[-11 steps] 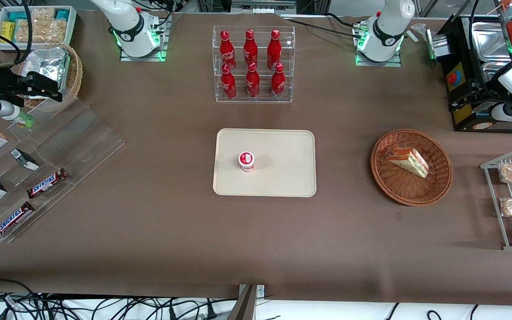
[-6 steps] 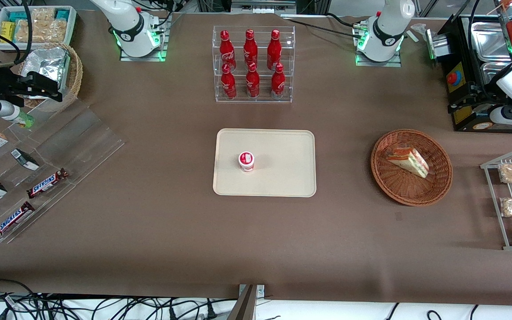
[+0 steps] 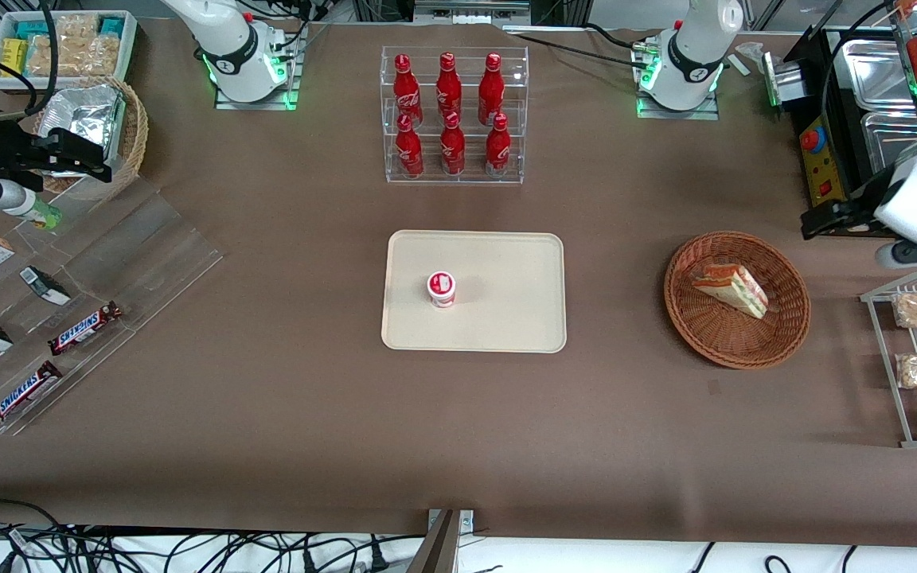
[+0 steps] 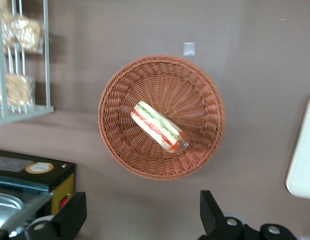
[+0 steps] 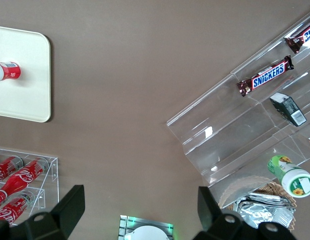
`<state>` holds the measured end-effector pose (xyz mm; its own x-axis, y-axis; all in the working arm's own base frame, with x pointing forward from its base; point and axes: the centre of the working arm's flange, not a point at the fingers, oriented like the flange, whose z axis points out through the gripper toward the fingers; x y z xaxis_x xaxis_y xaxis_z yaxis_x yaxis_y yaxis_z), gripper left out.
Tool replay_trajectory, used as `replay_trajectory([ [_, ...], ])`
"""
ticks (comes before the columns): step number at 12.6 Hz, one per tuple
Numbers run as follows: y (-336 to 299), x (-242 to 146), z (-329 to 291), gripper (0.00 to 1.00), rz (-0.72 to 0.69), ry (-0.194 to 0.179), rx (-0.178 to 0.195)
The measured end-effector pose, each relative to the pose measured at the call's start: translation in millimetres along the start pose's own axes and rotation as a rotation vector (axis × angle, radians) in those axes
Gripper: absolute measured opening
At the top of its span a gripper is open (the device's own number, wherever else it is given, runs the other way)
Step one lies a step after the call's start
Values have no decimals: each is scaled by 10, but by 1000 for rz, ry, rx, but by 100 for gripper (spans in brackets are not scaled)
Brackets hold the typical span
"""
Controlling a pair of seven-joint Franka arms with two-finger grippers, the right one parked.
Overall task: Place sandwich from basket to tray
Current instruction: 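Lower the open left gripper onto the wrapped sandwich in the basket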
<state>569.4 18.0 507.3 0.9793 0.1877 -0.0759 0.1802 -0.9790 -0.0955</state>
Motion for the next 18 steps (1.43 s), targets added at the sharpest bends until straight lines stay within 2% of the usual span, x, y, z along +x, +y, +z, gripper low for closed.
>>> replay_trajectory([
  [3,-24,0,513,100,-215,0,6],
  [6,-148,-21,1037,100,-394,39,-18],
  [10,-3,-153,1709,100,-582,86,-62],
  [18,153,-188,2420,100,-676,123,-118],
])
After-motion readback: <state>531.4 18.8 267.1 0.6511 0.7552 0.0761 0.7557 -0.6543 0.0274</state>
